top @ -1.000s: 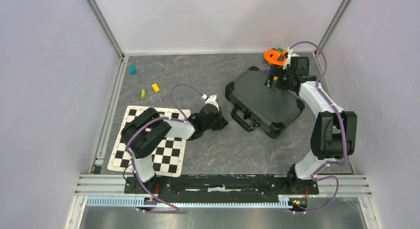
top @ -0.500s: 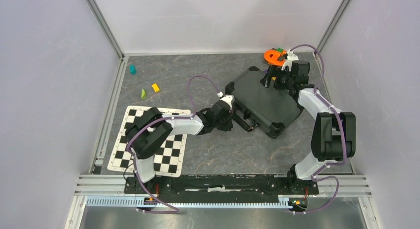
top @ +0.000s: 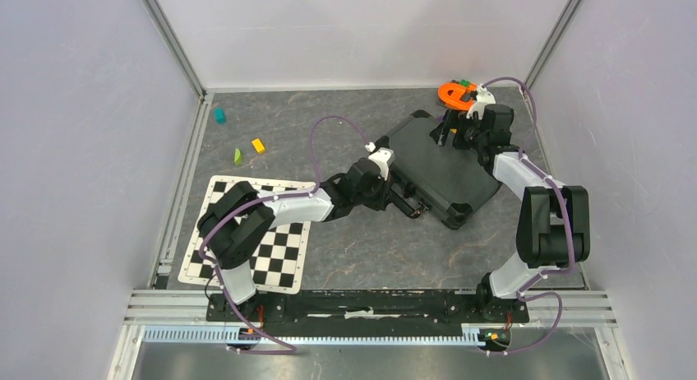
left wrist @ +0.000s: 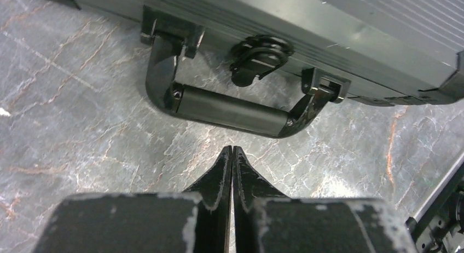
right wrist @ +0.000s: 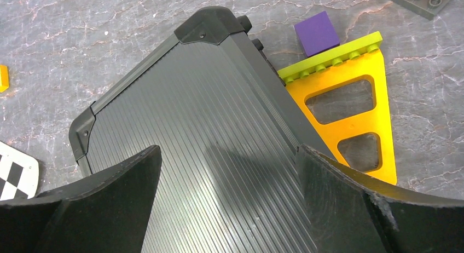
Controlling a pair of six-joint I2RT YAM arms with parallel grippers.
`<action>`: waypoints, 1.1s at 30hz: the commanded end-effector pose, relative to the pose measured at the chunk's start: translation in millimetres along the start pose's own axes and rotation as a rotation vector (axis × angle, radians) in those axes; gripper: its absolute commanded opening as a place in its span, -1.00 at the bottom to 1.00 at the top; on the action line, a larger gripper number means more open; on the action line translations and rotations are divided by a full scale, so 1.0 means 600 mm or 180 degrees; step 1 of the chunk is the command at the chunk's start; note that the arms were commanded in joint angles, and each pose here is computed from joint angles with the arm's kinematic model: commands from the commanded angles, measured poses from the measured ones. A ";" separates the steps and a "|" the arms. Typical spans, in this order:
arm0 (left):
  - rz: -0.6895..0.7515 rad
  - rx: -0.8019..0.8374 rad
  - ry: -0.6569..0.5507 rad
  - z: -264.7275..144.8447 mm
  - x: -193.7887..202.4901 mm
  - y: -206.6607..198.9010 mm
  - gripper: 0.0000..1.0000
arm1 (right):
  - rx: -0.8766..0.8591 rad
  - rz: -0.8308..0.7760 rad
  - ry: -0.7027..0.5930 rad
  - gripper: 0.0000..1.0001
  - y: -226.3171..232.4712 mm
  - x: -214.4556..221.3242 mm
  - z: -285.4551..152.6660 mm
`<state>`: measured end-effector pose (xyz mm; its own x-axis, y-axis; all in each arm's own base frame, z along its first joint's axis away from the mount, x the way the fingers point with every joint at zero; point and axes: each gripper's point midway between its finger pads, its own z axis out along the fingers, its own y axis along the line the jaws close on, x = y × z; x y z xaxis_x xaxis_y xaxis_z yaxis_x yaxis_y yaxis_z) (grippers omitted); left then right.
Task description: Pack up texas hold em set
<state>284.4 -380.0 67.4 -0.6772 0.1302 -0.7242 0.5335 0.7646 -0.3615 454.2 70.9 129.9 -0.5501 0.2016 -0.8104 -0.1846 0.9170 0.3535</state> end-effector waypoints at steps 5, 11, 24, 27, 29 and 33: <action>0.0486 0.0334 -0.0134 0.029 -0.044 -0.039 -0.90 | 0.0119 0.0547 0.1160 0.96 -0.006 0.193 -0.020; 0.0538 0.0305 -0.0127 0.070 -0.033 -0.032 -0.95 | 0.0124 0.0565 0.1204 0.96 -0.008 0.207 -0.020; 0.0532 0.0203 0.0132 0.125 0.017 -0.012 -0.96 | 0.0101 0.0567 0.1269 0.96 -0.002 0.229 -0.024; 0.0524 0.0035 0.0190 0.132 0.025 0.005 -0.96 | 0.0111 0.0574 0.1265 0.96 -0.001 0.231 -0.027; 0.0522 -0.0144 0.0230 0.134 0.029 0.022 -0.96 | 0.0122 0.0572 0.1268 0.96 -0.002 0.234 -0.030; 0.0636 -0.0573 0.0319 0.128 0.033 0.062 -0.96 | 0.0149 0.0579 0.1296 0.96 -0.003 0.244 -0.035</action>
<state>312.0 -432.7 35.6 -0.6232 0.2456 -0.7425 0.6334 0.7154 -0.2949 450.1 85.6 127.3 -0.5124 0.1950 -0.8363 -0.2398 0.9026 0.3574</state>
